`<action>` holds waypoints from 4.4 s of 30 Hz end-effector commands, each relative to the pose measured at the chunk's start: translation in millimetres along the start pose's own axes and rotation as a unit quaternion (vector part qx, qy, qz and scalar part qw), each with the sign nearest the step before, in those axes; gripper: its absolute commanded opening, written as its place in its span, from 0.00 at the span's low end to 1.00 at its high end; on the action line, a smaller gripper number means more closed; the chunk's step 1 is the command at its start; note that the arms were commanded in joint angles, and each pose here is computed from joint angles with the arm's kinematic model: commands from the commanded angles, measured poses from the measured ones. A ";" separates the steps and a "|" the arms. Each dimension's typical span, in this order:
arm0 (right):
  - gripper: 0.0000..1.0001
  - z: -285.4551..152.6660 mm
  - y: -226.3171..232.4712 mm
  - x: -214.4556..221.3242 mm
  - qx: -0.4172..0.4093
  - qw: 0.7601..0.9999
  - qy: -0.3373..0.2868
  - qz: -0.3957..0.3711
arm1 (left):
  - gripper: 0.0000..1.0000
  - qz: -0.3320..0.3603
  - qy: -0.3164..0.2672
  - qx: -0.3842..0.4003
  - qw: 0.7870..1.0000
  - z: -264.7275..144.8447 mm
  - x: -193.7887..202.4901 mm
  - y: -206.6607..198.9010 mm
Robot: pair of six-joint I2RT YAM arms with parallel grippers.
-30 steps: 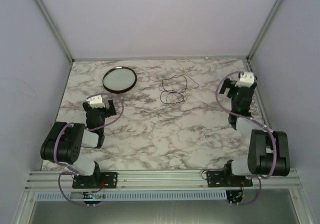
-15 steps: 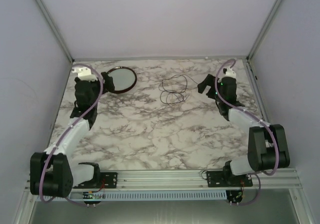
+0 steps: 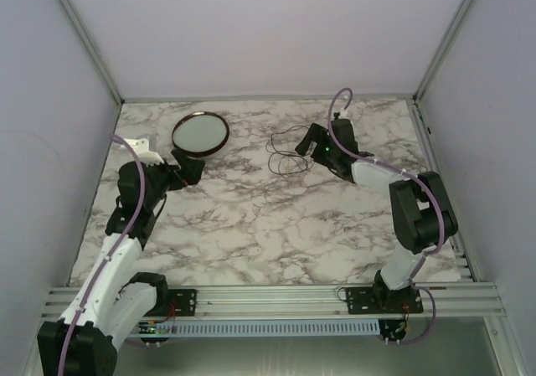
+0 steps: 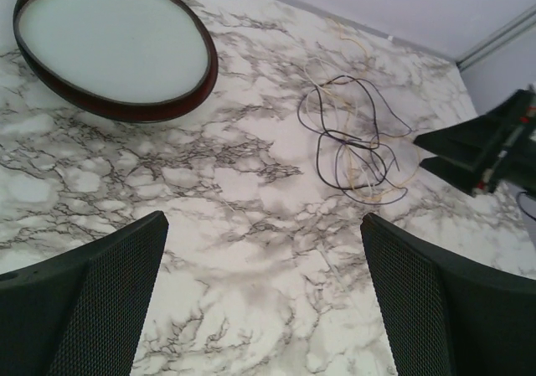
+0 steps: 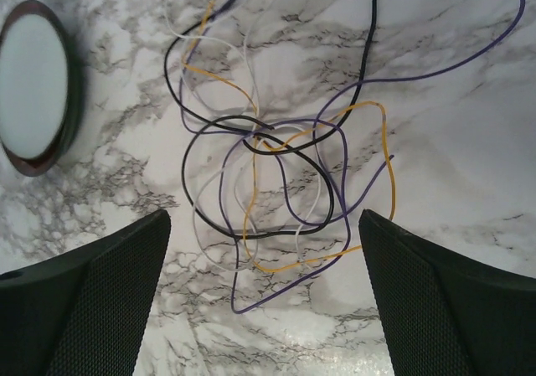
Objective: Zip-tie the wires
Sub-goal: Untie the cable at the center of the board.
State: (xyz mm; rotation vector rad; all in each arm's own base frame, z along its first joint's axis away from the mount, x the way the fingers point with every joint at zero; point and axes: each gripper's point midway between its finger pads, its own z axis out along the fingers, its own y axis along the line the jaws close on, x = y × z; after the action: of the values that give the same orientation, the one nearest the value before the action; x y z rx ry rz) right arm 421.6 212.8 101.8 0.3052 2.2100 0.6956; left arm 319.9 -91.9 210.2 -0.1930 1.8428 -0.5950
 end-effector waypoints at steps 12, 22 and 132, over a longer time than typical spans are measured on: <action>0.71 8.9 -28.5 -34.0 0.133 0.987 -0.019 -0.089 | 1.00 -0.016 0.014 0.005 1.000 -19.2 15.1 -2.1; 0.48 41.1 -50.2 -20.1 0.152 0.982 0.028 -0.107 | 1.00 -0.017 0.014 0.006 1.000 -16.2 13.5 -2.6; 0.55 -178.5 138.0 -61.6 -0.200 0.859 -0.282 -0.378 | 0.00 -0.091 -0.030 0.391 0.915 87.9 -153.2 -417.8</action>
State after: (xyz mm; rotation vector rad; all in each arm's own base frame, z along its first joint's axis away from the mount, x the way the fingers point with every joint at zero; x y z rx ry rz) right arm 323.8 233.2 299.3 -0.5188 1.5015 0.5280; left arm 386.0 -423.1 494.3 0.0774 1.3877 -1.4997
